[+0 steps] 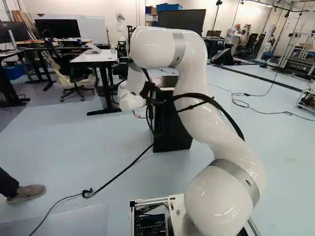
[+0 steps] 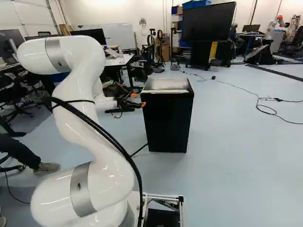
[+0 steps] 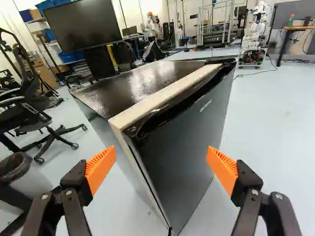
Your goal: Open the fridge door
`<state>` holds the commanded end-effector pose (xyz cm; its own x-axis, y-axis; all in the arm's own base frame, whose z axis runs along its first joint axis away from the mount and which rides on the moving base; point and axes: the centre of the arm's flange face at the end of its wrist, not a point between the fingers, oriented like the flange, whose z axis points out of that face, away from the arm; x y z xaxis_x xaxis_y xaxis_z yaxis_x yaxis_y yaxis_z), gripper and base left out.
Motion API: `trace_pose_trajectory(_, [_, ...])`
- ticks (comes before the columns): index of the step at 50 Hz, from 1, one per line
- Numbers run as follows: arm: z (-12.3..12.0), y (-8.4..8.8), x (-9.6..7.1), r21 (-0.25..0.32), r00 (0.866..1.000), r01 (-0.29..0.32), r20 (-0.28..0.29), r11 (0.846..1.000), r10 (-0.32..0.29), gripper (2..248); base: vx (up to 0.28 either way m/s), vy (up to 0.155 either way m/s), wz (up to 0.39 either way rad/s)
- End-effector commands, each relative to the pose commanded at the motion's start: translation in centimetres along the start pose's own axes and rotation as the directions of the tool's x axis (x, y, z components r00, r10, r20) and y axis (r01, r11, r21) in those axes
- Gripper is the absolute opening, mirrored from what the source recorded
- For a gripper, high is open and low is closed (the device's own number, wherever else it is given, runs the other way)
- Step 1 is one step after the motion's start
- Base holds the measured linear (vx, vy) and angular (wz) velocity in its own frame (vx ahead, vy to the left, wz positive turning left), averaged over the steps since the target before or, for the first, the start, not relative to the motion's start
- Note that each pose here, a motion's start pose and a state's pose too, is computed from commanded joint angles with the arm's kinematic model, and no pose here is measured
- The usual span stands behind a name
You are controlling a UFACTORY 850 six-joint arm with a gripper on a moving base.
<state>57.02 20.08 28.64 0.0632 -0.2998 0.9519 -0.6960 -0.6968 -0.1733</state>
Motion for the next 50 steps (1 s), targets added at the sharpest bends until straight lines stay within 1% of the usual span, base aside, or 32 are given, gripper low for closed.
trace_pose_trajectory(19, [1.0, -0.9, 0.0, -0.005, 1.000, -0.017, -0.007, 1.000, 0.017, 247, 0.000, 0.000, 0.000])
trace_pose_trajectory(50, [2.8, -0.7, 0.4, -0.029, 0.999, -0.033, -0.015, 0.999, 0.033, 247, 0.000, 0.000, 0.000])
